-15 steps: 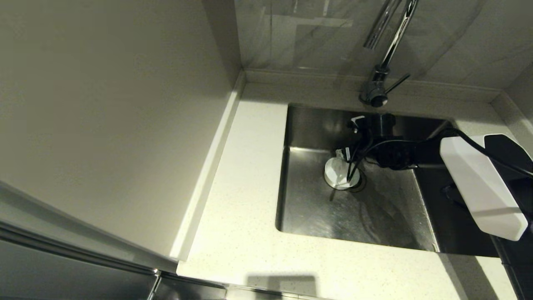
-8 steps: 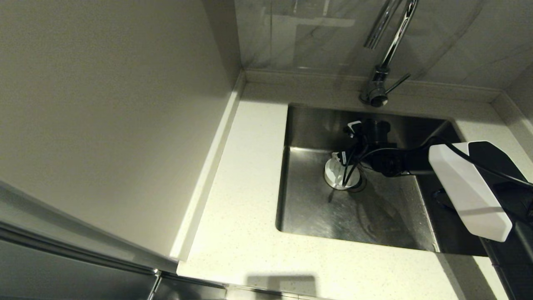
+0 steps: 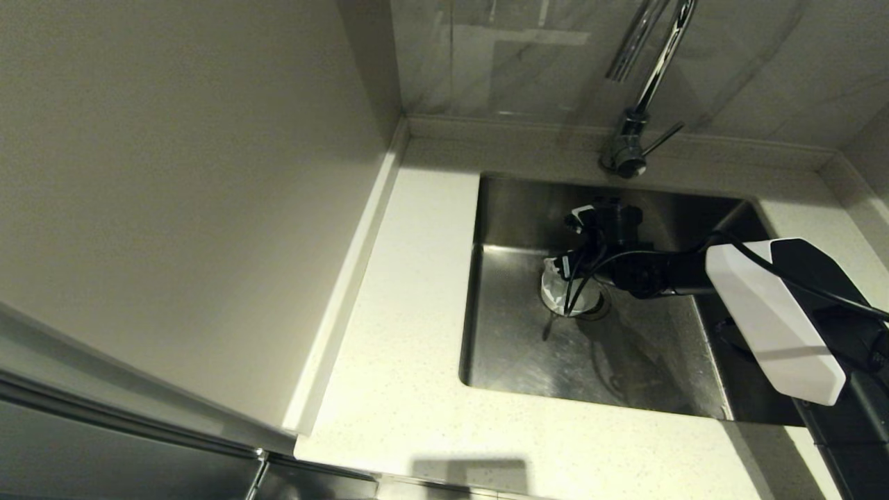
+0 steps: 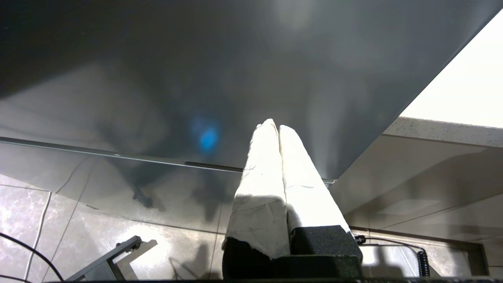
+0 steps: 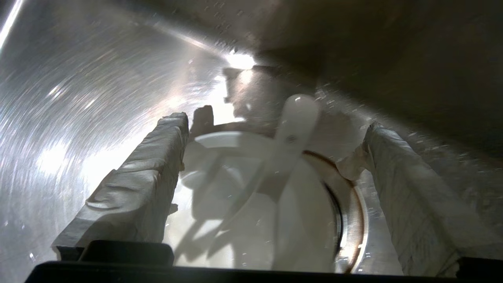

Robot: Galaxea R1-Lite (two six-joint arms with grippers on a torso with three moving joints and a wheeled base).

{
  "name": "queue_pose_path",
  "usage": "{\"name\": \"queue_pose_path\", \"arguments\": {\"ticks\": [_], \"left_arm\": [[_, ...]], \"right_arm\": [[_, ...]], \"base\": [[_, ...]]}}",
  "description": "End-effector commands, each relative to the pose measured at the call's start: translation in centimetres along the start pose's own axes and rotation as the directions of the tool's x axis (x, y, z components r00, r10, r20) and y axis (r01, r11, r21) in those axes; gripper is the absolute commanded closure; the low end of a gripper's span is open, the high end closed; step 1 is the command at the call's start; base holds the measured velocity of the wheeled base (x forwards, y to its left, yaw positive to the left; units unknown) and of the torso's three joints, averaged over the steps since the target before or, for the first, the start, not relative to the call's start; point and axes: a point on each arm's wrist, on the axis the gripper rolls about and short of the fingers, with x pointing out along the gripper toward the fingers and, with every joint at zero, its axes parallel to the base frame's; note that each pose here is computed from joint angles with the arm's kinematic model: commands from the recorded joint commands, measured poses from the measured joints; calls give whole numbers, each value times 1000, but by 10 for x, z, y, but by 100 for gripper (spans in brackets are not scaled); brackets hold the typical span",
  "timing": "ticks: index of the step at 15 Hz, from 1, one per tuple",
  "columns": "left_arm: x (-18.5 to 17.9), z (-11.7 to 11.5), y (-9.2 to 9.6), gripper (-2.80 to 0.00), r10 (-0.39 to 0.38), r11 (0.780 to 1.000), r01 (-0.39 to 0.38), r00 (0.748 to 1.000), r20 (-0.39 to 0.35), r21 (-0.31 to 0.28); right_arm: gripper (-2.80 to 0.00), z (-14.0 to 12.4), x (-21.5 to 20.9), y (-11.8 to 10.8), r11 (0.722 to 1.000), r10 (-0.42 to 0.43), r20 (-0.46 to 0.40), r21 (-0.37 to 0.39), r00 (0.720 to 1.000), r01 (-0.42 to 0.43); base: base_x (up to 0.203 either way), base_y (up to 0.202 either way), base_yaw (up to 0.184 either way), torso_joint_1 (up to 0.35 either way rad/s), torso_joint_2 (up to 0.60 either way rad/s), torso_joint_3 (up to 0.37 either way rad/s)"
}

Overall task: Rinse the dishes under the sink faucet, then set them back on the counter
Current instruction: Put a bowl back to the table from the sink

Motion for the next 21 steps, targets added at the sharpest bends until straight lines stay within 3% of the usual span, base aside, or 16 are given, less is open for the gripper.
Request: {"name": "queue_pose_path", "arguments": {"ticks": [1,8,15,21], "left_arm": [[0,0,0,0,0,1000,0,1000,3,-1],[0,0,0,0,0,1000,0,1000,3,-1],[0,0,0,0,0,1000,0,1000,3,-1],[0,0,0,0,0,1000,0,1000,3,-1]], "right_arm": [[-280,-3,2,3,1000,6,-6,-4,1000,-6],[-280,-17,11,-3,1000,-3,-36,-9,999,3],[-280,-16,12,-32,995,-99,0,-25,995,99],[-280,-21,15,-31,995,-94,-11,-23,996,93]], "base": [[0,0,0,0,0,0],[0,0,0,0,0,0],[0,0,0,0,0,0],[0,0,0,0,0,0]]}}
